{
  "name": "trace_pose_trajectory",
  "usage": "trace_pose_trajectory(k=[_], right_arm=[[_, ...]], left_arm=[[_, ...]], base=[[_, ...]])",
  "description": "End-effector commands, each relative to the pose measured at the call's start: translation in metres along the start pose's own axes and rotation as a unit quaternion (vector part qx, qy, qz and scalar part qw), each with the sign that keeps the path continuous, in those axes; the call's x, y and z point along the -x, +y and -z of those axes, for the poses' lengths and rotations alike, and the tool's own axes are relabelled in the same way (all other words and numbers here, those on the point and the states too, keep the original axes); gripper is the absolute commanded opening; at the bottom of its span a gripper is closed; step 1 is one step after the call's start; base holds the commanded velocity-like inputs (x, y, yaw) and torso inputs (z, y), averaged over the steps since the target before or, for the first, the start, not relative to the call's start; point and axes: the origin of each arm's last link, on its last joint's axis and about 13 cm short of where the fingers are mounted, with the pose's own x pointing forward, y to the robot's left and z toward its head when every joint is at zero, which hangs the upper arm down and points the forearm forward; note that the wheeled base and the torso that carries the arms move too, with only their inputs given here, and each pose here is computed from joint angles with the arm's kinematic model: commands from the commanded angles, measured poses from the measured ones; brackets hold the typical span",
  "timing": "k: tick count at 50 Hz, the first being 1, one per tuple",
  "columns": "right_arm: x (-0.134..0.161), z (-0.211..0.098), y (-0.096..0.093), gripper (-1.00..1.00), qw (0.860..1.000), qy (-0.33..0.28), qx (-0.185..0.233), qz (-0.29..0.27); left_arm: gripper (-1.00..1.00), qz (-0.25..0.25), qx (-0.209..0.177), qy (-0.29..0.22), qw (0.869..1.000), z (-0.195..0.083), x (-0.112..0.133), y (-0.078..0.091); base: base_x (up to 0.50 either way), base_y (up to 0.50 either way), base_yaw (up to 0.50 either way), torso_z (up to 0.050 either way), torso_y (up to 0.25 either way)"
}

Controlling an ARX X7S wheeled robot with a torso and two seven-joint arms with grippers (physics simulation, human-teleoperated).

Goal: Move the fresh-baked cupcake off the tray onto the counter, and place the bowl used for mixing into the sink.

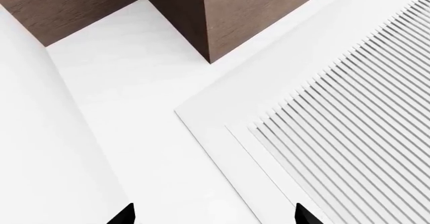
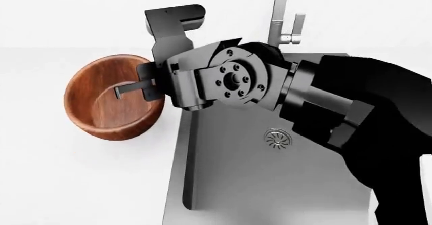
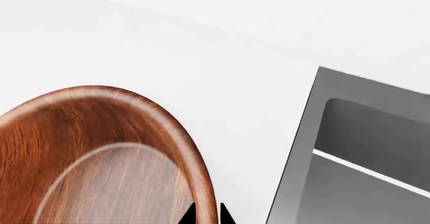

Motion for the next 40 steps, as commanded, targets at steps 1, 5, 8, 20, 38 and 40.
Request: trace_pose_trajectory(k=[1,5,8,20,38,40], right_arm=[[0.016,-0.029,-0.002,-1.00,0.998,-0.051,0.018,0.033],[0.021,-0.040,-0.004,-1.00,0.997,-0.064,0.013,0.047],[0.027,-0.050,-0.005,-1.00,0.995,-0.075,0.012,0.059],[0.050,-0.080,-0.006,-1.00,0.991,-0.099,-0.011,0.087],[0.091,-0.081,-0.021,-1.00,0.987,-0.112,-0.044,0.108],[0.095,-0.079,-0.024,-1.00,0.986,-0.113,-0.049,0.108]], left_arm=[[1.00,0.000,0.000,0.000,1.000,0.000,0.000,0.000],[1.00,0.000,0.000,-0.001,1.000,-0.001,0.000,-0.001],[1.00,0.001,-0.001,0.000,1.000,0.000,0.000,-0.001],[1.00,0.002,-0.002,-0.001,1.000,0.000,0.000,0.000],[1.00,0.002,-0.004,-0.001,1.000,-0.001,0.001,-0.001],[1.00,0.002,-0.004,-0.002,1.000,-0.002,0.001,-0.001]], base=[[0.00,0.00,0.00,0.000,0.000],[0.00,0.00,0.00,0.000,0.000],[0.00,0.00,0.00,0.000,0.000],[0.00,0.00,0.00,0.000,0.000],[0.00,0.00,0.00,0.000,0.000],[0.00,0.00,0.00,0.000,0.000]])
